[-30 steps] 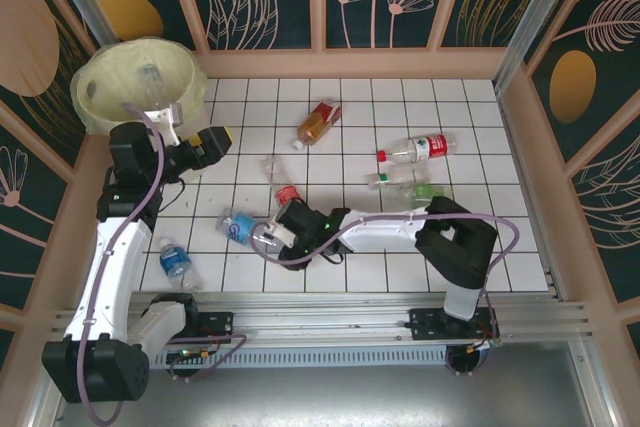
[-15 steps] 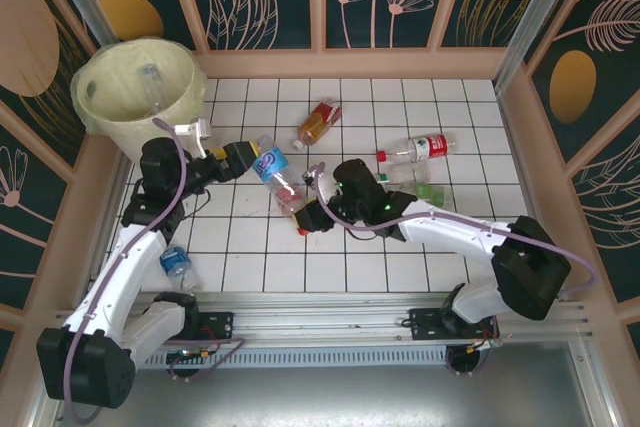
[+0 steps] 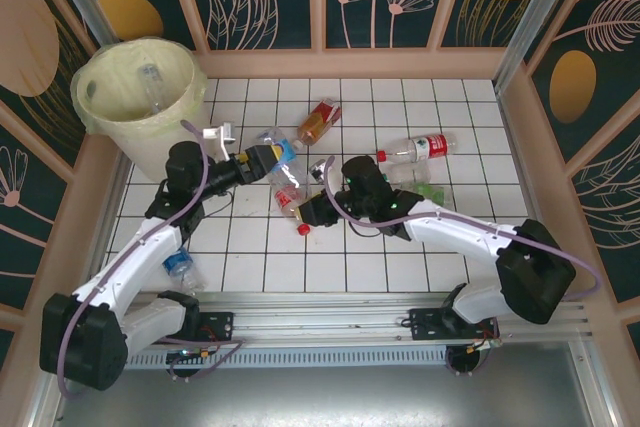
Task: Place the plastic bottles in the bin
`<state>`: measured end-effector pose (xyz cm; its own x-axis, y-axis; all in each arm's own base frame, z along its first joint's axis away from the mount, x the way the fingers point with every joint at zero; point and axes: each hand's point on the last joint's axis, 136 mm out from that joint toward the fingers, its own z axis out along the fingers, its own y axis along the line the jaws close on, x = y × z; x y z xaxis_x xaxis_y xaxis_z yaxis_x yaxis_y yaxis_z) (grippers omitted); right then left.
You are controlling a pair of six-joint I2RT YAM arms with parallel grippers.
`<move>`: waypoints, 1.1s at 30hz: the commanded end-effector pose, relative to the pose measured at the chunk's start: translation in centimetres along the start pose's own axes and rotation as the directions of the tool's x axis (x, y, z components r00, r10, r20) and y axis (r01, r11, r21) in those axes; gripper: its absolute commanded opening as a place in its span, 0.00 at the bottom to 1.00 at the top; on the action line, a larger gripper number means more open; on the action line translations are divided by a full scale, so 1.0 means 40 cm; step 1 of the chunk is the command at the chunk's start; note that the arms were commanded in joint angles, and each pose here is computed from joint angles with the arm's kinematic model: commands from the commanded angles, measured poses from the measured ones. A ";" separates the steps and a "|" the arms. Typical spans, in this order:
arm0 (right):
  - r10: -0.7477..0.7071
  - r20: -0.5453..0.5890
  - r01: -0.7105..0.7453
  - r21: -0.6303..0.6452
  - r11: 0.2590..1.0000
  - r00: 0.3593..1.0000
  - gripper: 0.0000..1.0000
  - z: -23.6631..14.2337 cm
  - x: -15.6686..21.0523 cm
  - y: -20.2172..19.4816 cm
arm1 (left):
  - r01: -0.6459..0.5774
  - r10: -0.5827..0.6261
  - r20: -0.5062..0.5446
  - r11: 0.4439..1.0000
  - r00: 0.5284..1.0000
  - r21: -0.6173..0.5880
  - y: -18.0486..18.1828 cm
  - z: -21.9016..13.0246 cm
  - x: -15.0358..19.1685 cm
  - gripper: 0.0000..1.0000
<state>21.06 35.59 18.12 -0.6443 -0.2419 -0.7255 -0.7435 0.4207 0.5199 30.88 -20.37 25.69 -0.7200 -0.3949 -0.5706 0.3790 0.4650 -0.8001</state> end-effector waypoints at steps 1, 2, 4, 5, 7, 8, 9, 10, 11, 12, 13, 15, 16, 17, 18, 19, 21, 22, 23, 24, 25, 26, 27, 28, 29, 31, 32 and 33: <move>-0.023 0.049 0.025 -0.047 0.999 0.999 0.33 -0.026 -0.024 0.032 | -0.005 0.004 0.025 1.000 1.000 0.013 -0.021 0.018 -0.026 0.99; -0.023 0.051 0.025 -0.049 0.998 0.998 0.33 -0.028 -0.025 0.032 | 0.001 -0.001 0.022 1.000 1.000 0.011 -0.019 0.024 -0.025 0.99; -0.025 0.050 0.027 -0.052 0.998 0.998 0.33 -0.030 -0.023 0.035 | 0.011 -0.011 0.024 1.000 1.000 0.020 -0.020 0.031 -0.024 0.98; -0.023 0.050 0.026 -0.050 0.998 0.998 0.33 -0.031 -0.022 0.033 | 0.016 -0.016 0.025 0.999 1.000 0.031 -0.024 0.034 -0.025 0.96; -0.021 0.049 0.024 -0.050 0.998 0.999 0.33 -0.033 -0.019 0.031 | 0.020 -0.023 0.038 0.998 0.999 0.058 -0.038 0.035 -0.034 0.91; -0.020 0.051 0.023 -0.048 0.999 0.998 0.33 -0.034 -0.020 0.029 | 0.024 -0.027 0.044 0.997 0.999 0.069 -0.044 0.036 -0.039 0.88; -0.020 0.051 0.023 -0.045 0.999 0.998 0.33 -0.035 -0.020 0.027 | 0.024 -0.027 0.048 0.996 0.998 0.081 -0.051 0.036 -0.044 0.85; -0.021 0.051 0.023 -0.043 0.999 0.998 0.33 -0.035 -0.019 0.025 | 0.021 -0.026 0.054 0.996 0.998 0.089 -0.059 0.036 -0.050 0.81; -0.020 0.053 0.022 -0.039 0.999 0.998 0.33 -0.035 -0.020 0.022 | 0.023 -0.028 0.057 0.995 0.998 0.093 -0.063 0.037 -0.055 0.78; -0.019 0.055 0.021 -0.036 0.999 0.998 0.33 -0.036 -0.021 0.020 | 0.022 -0.027 0.058 0.995 0.998 0.096 -0.066 0.036 -0.057 0.76; -0.021 0.057 0.023 -0.037 0.999 0.998 0.33 -0.037 -0.022 0.022 | 0.022 -0.027 0.057 0.995 0.998 0.100 -0.070 0.037 -0.058 0.73; -0.021 0.065 0.024 -0.036 0.999 0.998 0.35 -0.038 -0.026 0.022 | 0.015 -0.020 0.059 0.995 0.998 0.094 -0.072 0.036 -0.060 0.67; -0.022 0.069 0.025 -0.032 0.999 0.997 0.37 -0.039 -0.029 0.021 | 0.008 -0.013 0.061 0.996 0.998 0.084 -0.069 0.035 -0.063 0.66; -0.024 0.074 0.026 -0.026 0.999 0.997 0.42 -0.041 -0.032 0.018 | 0.004 -0.009 0.062 0.997 0.998 0.072 -0.066 0.035 -0.064 0.66; -0.024 0.079 0.026 -0.022 0.999 0.997 0.49 -0.043 -0.035 0.016 | 0.000 -0.004 0.063 0.998 0.998 0.059 -0.063 0.034 -0.065 0.66; -0.023 0.084 0.025 -0.020 1.000 0.996 0.58 -0.046 -0.039 0.014 | -0.009 0.006 0.066 0.999 0.998 0.046 -0.061 0.034 -0.068 0.65; -0.028 0.098 0.029 -0.013 0.999 0.995 0.68 -0.055 -0.047 0.014 | -0.031 0.030 0.078 0.999 0.996 0.012 -0.058 0.031 -0.081 0.65; -0.032 0.108 0.033 -0.011 0.999 0.994 0.72 -0.061 -0.053 0.016 | -0.045 0.047 0.087 0.999 0.995 -0.015 -0.055 0.029 -0.092 0.65; -0.036 0.116 0.037 -0.005 0.999 0.993 0.76 -0.069 -0.057 0.015 | -0.061 0.065 0.095 0.997 0.993 -0.046 -0.054 0.027 -0.106 0.65; -0.043 0.125 0.043 0.000 0.999 0.991 0.79 -0.076 -0.060 0.016 | -0.074 0.081 0.098 0.995 0.992 -0.072 -0.053 0.027 -0.117 0.65; -0.048 0.133 0.048 0.006 0.999 0.990 0.81 -0.086 -0.064 0.016 | -0.095 0.105 0.105 0.990 0.989 -0.100 -0.056 0.025 -0.135 0.66; -0.053 0.142 0.051 0.012 0.999 0.988 0.82 -0.096 -0.067 0.017 | -0.111 0.126 0.115 0.986 0.985 -0.125 -0.061 0.023 -0.156 0.66; -0.059 0.150 0.057 0.016 0.998 0.987 0.83 -0.105 -0.070 0.019 | -0.125 0.143 0.119 0.981 0.983 -0.148 -0.064 0.024 -0.172 0.66; -0.066 0.162 0.063 0.023 0.998 0.985 0.84 -0.117 -0.074 0.020 | -0.152 0.175 0.128 0.973 0.976 -0.174 -0.078 0.021 -0.199 0.66; -0.071 0.170 0.067 0.031 0.997 0.983 0.85 -0.128 -0.076 0.020 | -0.179 0.210 0.142 0.962 0.967 -0.205 -0.094 0.015 -0.230 0.66; -0.081 0.184 0.073 0.048 0.996 0.980 0.86 -0.147 -0.081 0.019 | -0.217 0.271 0.161 0.932 0.949 -0.290 -0.099 0.002 -0.285 0.66; -0.085 0.192 0.075 0.061 0.995 0.978 0.87 -0.156 -0.084 0.017 | -0.235 0.302 0.169 0.915 0.938 -0.329 -0.102 -0.005 -0.314 0.67; -0.088 0.198 0.076 0.071 0.995 0.976 0.87 -0.164 -0.085 0.014 | -0.247 0.329 0.182 0.898 0.927 -0.365 -0.108 -0.015 -0.345 0.67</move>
<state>21.41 32.04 23.79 -0.5530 -0.1062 -0.8264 -0.7754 0.4286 0.4638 37.45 -18.95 36.55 -0.4986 -0.4240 -0.7560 0.3855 0.6727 -0.6315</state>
